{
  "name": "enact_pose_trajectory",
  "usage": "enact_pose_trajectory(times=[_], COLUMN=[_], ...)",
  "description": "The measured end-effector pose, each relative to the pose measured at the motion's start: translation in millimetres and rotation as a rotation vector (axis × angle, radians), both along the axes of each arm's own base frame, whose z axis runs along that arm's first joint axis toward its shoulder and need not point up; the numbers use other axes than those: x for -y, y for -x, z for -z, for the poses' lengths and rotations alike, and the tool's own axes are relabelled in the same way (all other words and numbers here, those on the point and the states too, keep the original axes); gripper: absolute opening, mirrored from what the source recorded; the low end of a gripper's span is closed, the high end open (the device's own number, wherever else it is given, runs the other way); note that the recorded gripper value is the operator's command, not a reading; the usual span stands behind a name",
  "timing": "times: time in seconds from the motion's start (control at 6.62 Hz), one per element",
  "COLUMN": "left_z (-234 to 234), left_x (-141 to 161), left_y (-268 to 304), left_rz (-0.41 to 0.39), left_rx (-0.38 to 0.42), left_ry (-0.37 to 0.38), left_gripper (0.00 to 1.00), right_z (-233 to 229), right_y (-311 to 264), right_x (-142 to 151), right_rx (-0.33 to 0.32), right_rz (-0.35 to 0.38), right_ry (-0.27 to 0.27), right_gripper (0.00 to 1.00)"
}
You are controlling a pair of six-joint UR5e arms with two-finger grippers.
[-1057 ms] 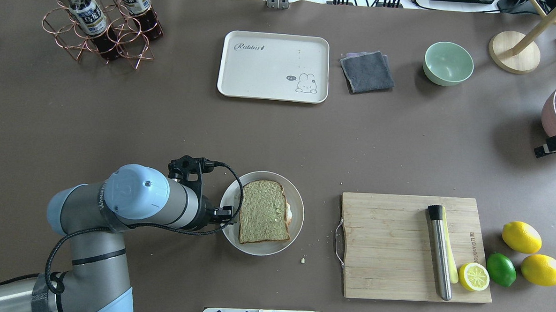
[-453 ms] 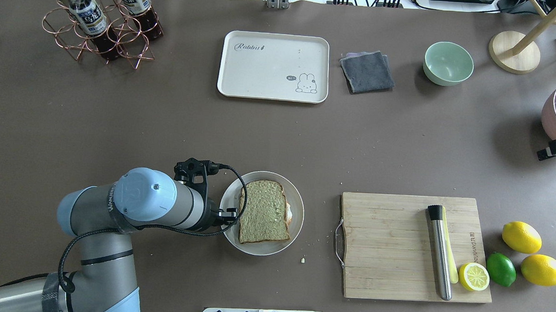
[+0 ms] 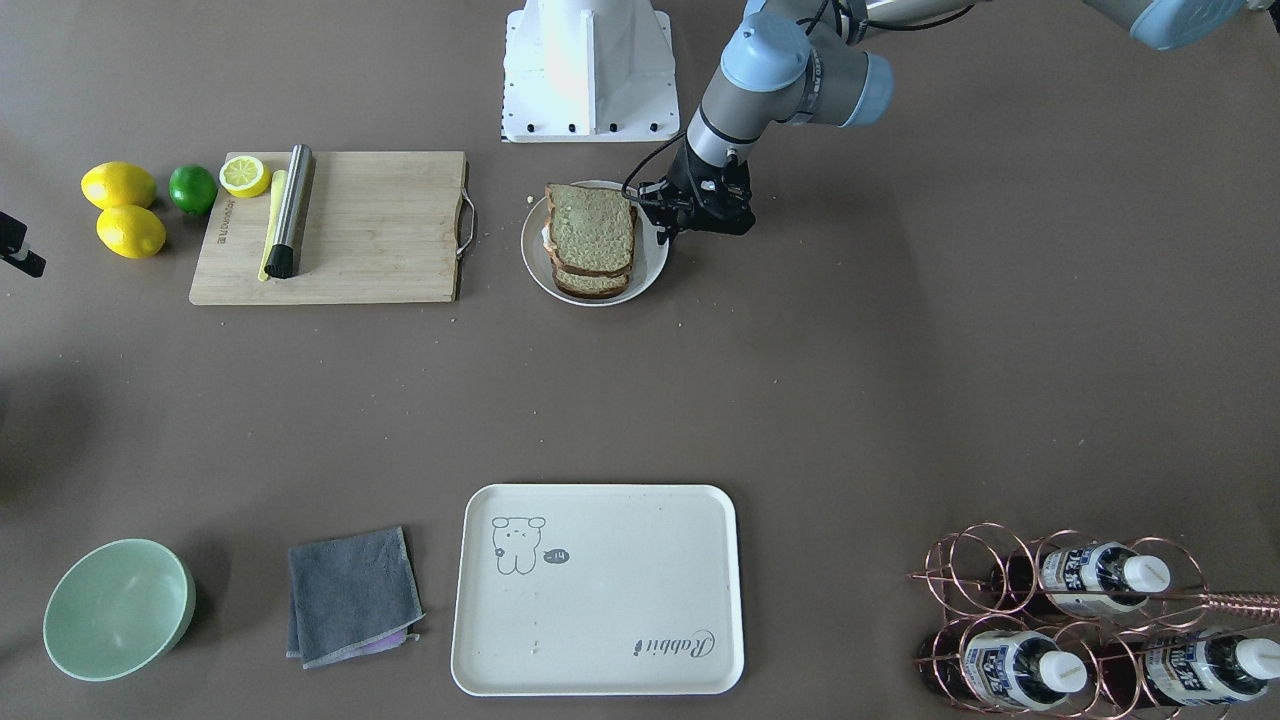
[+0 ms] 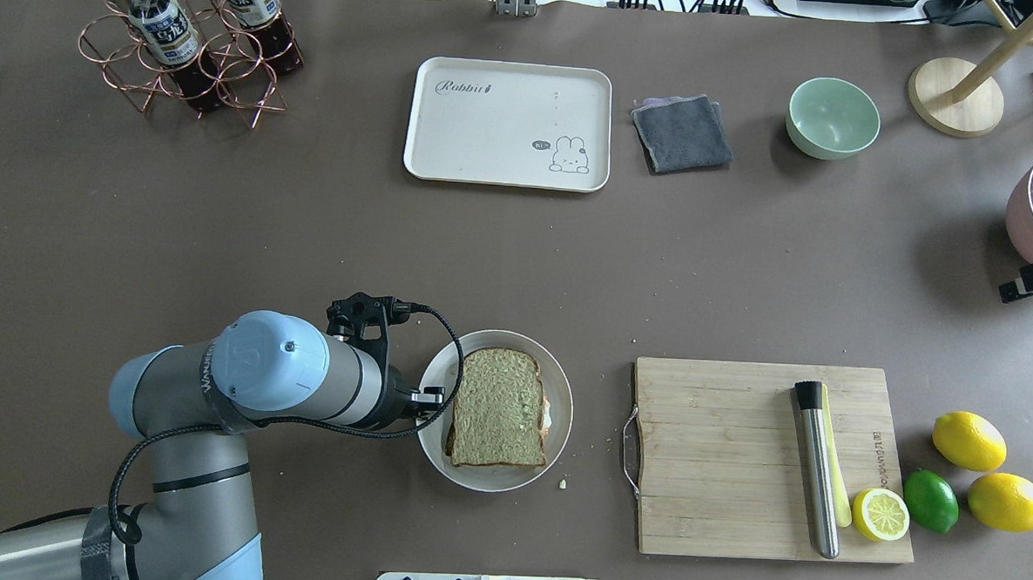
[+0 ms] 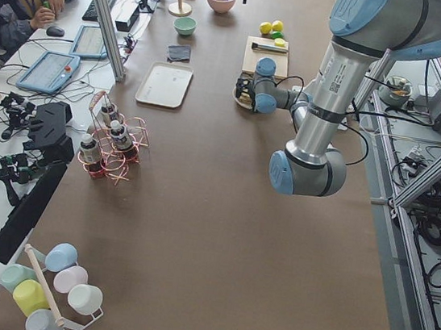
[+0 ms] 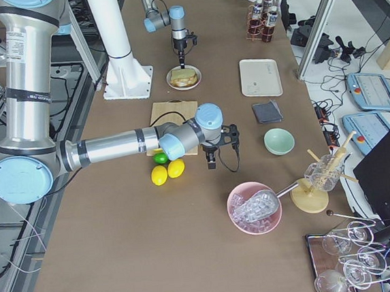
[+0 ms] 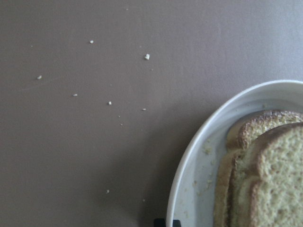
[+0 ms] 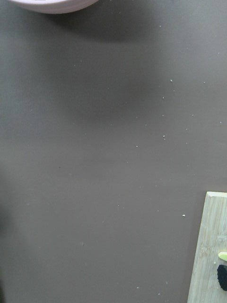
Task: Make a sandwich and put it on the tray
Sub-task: 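Slide the plate with the left gripper onto the cream tray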
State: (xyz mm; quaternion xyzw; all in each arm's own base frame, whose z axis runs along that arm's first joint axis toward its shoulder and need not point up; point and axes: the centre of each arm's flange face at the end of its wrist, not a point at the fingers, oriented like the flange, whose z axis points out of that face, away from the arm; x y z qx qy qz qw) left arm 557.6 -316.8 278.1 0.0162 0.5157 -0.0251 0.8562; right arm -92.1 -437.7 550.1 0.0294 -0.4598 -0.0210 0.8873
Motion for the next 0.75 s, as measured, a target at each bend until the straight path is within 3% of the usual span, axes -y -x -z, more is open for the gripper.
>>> enact_pose_trajectory(times=[0.45, 0.75], left_z=[16.4, 24.1], left_x=[36.5, 102.9], left_y=[21.6, 45.8], left_rz=[0.058, 0.064], left_rx=[-0.029, -0.037], left_ry=[0.006, 0.007], left_gripper=[0.00, 0.00], right_z=[-0.3, -8.2], right_y=[-0.7, -2.0], right_x=[-2.0, -8.6], right_rx=[-0.001, -0.010], right_rz=[0.001, 0.022], right_ry=[-0.002, -0.017], right_gripper=[1.00, 1.00])
